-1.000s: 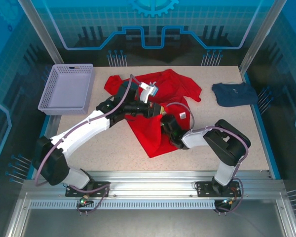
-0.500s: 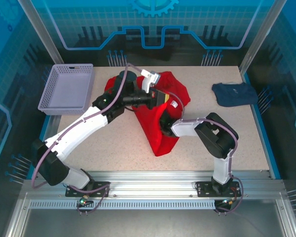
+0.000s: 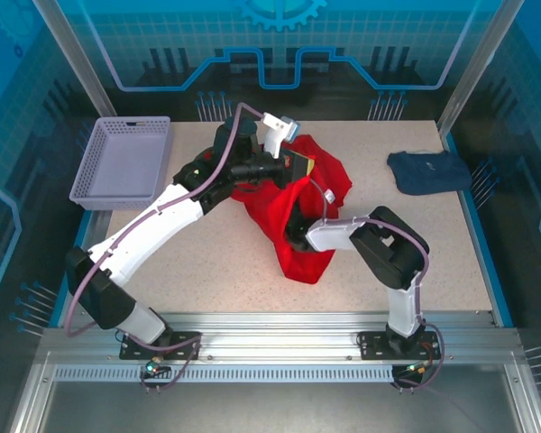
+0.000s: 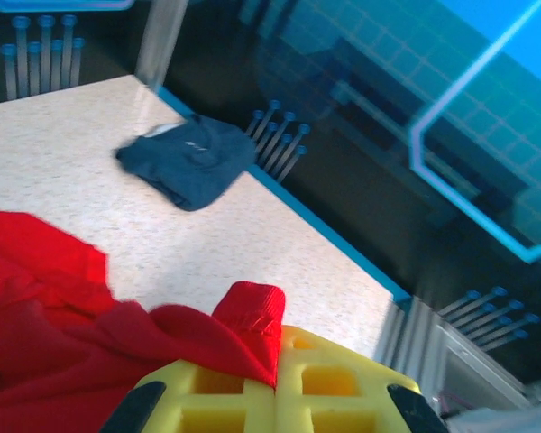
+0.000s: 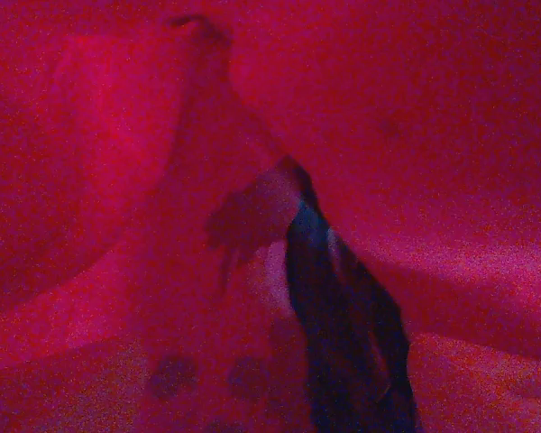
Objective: Fold the inside-out t-shirt
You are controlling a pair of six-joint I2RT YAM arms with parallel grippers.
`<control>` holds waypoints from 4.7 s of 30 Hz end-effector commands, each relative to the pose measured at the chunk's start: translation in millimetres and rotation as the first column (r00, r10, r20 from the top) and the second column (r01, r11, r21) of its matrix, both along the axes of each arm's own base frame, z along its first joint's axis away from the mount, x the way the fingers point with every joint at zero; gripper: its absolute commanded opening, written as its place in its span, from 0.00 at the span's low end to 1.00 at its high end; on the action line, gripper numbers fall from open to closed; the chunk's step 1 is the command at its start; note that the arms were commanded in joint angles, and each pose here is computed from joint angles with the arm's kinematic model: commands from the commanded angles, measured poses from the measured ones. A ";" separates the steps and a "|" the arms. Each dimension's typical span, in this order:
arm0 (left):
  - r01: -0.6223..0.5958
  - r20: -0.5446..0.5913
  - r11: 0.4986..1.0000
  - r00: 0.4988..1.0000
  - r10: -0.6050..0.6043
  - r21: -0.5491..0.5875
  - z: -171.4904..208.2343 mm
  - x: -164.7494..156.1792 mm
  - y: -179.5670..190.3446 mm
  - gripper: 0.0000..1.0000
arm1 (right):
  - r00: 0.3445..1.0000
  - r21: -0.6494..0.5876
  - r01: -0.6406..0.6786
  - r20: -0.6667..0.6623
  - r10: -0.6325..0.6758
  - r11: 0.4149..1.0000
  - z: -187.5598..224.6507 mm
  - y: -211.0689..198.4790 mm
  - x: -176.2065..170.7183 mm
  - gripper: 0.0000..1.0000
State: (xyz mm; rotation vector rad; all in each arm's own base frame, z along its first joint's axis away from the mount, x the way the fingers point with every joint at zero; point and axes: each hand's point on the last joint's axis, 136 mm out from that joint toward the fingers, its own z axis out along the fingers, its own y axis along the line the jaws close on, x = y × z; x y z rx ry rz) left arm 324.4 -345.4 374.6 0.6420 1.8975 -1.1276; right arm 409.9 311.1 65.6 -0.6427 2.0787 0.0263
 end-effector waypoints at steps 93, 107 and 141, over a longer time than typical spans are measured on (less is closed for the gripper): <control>-0.539 -0.158 0.843 0.832 0.532 -0.002 -143.7 55.3 184.1 0.69 | 0.917 0.414 -0.395 0.232 0.325 0.820 284.7 -73.2 -13.3 0.00; -0.203 -0.058 0.979 0.978 0.201 -0.034 -87.6 69.4 81.2 0.54 | 0.890 0.400 -0.457 0.202 0.410 0.794 277.1 -60.6 -24.5 0.00; -0.261 0.088 0.959 0.964 0.252 0.111 -113.0 24.8 107.4 0.77 | 0.780 0.374 -0.615 0.161 0.605 0.694 268.4 -48.7 -60.3 0.00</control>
